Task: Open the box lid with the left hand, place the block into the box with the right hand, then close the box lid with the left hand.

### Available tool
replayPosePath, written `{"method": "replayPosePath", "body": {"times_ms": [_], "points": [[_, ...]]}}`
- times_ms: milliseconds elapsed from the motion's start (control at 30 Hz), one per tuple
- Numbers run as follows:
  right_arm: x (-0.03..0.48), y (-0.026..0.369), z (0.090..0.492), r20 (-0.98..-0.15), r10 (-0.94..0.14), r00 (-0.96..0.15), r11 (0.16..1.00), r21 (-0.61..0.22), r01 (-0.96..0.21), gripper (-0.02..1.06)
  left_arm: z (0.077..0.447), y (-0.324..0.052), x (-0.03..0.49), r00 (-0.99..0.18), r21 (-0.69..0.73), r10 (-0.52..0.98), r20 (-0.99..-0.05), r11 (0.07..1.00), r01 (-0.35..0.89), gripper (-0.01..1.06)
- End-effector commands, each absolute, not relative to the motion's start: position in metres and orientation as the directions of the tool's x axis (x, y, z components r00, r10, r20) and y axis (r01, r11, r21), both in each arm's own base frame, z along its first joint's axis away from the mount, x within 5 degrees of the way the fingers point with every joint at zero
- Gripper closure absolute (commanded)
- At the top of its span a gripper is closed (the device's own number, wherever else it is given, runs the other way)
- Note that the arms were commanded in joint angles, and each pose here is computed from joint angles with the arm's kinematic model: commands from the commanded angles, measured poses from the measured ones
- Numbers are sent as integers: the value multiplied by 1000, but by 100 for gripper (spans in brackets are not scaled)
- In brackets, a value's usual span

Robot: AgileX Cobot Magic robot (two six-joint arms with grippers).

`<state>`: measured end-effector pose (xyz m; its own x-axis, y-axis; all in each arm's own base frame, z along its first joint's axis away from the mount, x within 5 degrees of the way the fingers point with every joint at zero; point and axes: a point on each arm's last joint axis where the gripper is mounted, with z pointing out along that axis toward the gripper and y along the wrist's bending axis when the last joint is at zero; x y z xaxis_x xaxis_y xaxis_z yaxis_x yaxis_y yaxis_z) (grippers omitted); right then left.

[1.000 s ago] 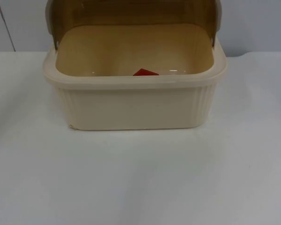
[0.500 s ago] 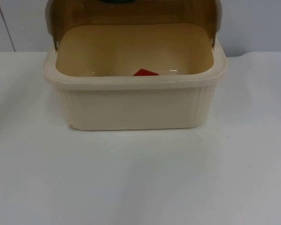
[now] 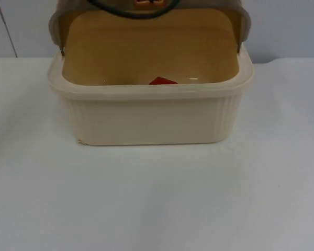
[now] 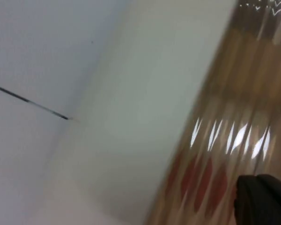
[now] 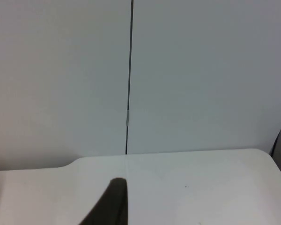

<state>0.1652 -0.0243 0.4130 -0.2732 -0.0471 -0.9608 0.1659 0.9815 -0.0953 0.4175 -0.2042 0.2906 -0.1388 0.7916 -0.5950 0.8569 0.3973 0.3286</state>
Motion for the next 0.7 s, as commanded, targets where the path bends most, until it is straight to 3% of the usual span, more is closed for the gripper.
{"method": "replayPosePath", "body": {"times_ms": [0, 433, 567, 667], "points": [[163, -25, 412, -958, -44, -282, 981, -95, 171, 1, 271, -207, 406, -151, 319, 819, -554, 377, 870, 105], [163, -25, 411, -958, -25, -286, 981, -78, 175, 1, 208, -204, 345, -100, 451, 819, -566, 409, 794, 105], [163, -25, 411, -958, -22, -287, 982, -75, 175, 1, 212, -201, 332, -125, 423, 806, -579, 427, 799, 105], [163, -25, 411, -958, -22, -287, 982, -75, 175, 1, 243, -198, 318, -217, 320, 714, -665, 536, 781, 105]]}}
